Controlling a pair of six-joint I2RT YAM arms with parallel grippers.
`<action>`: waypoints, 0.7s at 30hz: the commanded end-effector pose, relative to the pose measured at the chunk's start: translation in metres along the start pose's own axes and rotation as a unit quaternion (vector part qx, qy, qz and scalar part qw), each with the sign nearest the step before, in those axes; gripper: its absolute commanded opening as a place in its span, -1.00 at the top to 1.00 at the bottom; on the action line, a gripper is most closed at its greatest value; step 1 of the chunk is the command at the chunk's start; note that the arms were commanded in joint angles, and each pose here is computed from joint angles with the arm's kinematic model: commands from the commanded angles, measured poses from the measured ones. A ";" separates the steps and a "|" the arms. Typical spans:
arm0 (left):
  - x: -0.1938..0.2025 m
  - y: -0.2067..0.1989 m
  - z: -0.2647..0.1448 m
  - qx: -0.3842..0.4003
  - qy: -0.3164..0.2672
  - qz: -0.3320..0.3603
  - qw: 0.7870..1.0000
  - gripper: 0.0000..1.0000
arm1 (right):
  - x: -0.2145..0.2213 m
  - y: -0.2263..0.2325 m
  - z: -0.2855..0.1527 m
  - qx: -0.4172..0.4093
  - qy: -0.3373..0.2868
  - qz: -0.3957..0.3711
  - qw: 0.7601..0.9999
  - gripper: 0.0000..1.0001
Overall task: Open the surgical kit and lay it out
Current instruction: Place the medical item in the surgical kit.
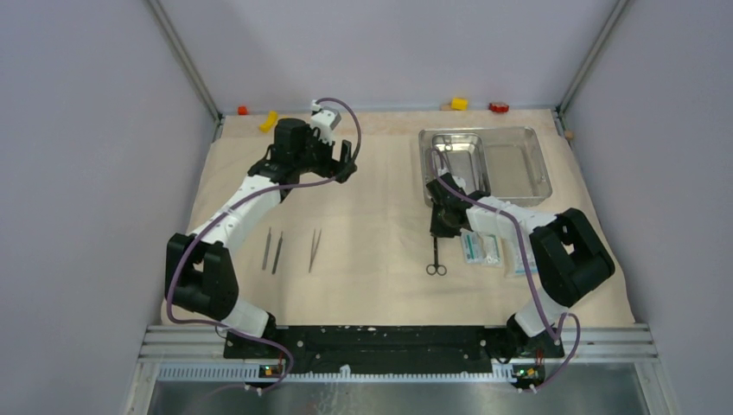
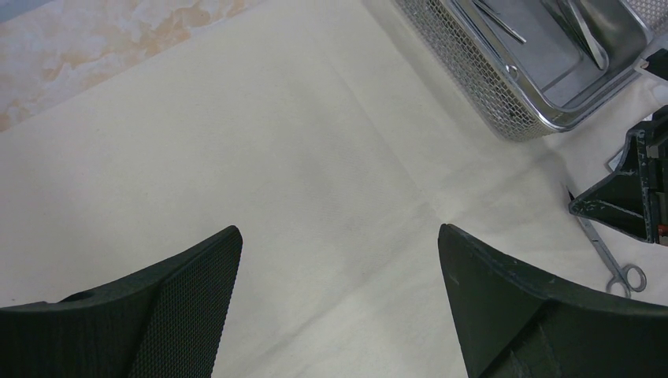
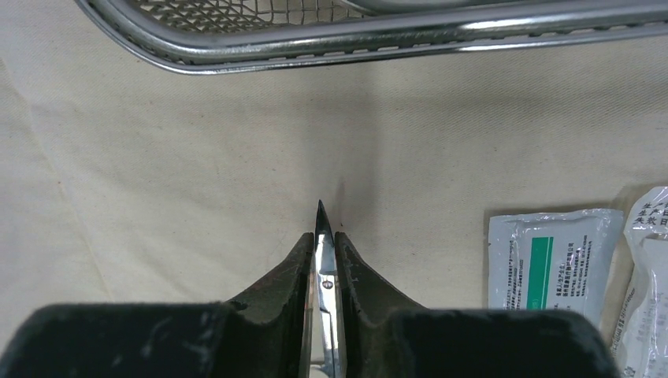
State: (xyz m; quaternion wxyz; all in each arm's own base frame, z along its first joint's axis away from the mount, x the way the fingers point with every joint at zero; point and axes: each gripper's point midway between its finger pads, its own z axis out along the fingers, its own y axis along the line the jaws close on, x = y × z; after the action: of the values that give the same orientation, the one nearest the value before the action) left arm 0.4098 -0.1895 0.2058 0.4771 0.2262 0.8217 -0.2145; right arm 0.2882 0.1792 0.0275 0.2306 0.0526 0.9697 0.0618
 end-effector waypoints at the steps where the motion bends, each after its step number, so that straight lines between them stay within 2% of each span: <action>1: -0.020 -0.005 -0.011 0.003 -0.036 0.010 0.999 -0.98 | -0.019 0.016 -0.002 -0.015 -0.029 0.001 0.999 0.69; 11: -0.024 -0.006 -0.017 0.000 -0.042 0.015 0.999 -0.98 | -0.032 0.025 -0.012 -0.038 -0.048 -0.019 0.998 0.47; 16: -0.029 -0.006 -0.024 -0.004 -0.049 0.028 0.998 -0.98 | -0.053 0.046 -0.040 -0.097 -0.085 -0.063 0.990 0.40; 21: -0.037 -0.004 -0.035 -0.018 -0.055 0.039 0.998 -0.98 | -0.087 0.069 -0.087 -0.154 -0.145 -0.122 0.970 0.30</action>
State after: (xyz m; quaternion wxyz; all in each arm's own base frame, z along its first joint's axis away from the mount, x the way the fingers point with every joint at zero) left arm 0.4031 -0.1857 0.2242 0.4970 0.2327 0.8095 -0.2086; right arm 0.3069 0.1997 0.0696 0.2826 -0.0240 0.9523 0.1125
